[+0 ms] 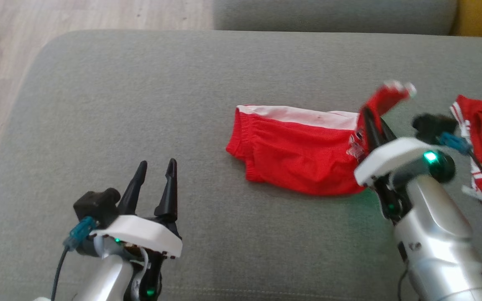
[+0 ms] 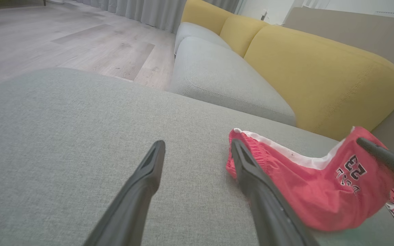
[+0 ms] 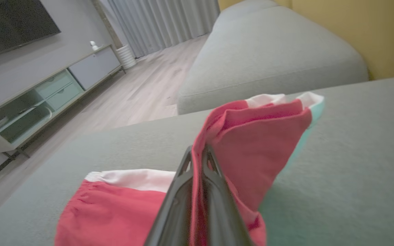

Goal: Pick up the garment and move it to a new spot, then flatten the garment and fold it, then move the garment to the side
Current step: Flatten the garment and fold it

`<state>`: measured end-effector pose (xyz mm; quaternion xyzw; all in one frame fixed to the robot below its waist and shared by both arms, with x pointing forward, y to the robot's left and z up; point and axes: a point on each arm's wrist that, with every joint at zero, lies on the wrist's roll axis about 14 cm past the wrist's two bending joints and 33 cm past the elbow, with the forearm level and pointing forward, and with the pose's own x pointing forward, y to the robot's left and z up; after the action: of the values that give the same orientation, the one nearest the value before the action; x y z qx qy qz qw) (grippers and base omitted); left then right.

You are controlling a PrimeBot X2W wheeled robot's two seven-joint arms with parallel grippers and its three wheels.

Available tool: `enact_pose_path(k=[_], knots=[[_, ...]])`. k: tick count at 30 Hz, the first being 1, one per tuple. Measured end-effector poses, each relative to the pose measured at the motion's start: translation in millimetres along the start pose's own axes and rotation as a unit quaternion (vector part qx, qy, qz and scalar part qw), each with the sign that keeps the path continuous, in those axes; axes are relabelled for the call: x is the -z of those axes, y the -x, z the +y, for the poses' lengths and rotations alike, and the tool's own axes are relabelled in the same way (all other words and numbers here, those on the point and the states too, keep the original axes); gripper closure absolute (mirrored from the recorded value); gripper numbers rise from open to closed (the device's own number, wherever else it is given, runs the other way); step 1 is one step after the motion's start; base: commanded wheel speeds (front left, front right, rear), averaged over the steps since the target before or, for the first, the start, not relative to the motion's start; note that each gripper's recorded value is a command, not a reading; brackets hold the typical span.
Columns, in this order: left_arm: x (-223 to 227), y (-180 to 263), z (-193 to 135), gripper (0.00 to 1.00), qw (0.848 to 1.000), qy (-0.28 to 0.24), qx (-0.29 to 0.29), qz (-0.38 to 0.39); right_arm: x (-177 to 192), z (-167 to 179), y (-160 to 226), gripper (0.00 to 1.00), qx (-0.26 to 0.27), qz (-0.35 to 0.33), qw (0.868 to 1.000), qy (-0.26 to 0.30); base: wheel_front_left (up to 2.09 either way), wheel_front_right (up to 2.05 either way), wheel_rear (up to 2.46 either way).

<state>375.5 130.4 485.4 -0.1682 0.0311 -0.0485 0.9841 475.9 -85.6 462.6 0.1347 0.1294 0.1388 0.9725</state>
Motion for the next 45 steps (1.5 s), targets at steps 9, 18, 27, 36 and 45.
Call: enact_pose_path(k=[9,18,27,36,45], knots=[[-1.6,14.4,18.6,0.0,0.999,0.006,-0.033,-0.004,13.5,87.4,-17.7,1.0,-0.122,0.037,0.992,0.01,0.0,0.0,0.0],[-5.2,27.5,35.0,0.0,0.998,0.007,-0.062,-0.011,53.0,127.8,-16.3,1.0,-0.176,0.105,0.979,0.023,0.0,0.0,0.0],[-3.9,26.7,32.4,0.0,0.998,0.01,-0.059,-0.01,62.4,134.6,-11.4,0.0,-0.187,0.11,0.976,0.023,0.0,0.0,0.0],[-1.9,19.9,15.6,0.0,0.999,0.01,-0.033,-0.008,41.7,134.7,-7.8,0.0,-0.19,0.061,0.98,0.016,0.0,0.0,0.0],[4.1,16.0,0.5,0.0,1.0,0.013,-0.009,0.001,24.0,102.7,-11.3,0.0,-0.143,0.022,0.989,0.01,0.0,0.0,0.0]])
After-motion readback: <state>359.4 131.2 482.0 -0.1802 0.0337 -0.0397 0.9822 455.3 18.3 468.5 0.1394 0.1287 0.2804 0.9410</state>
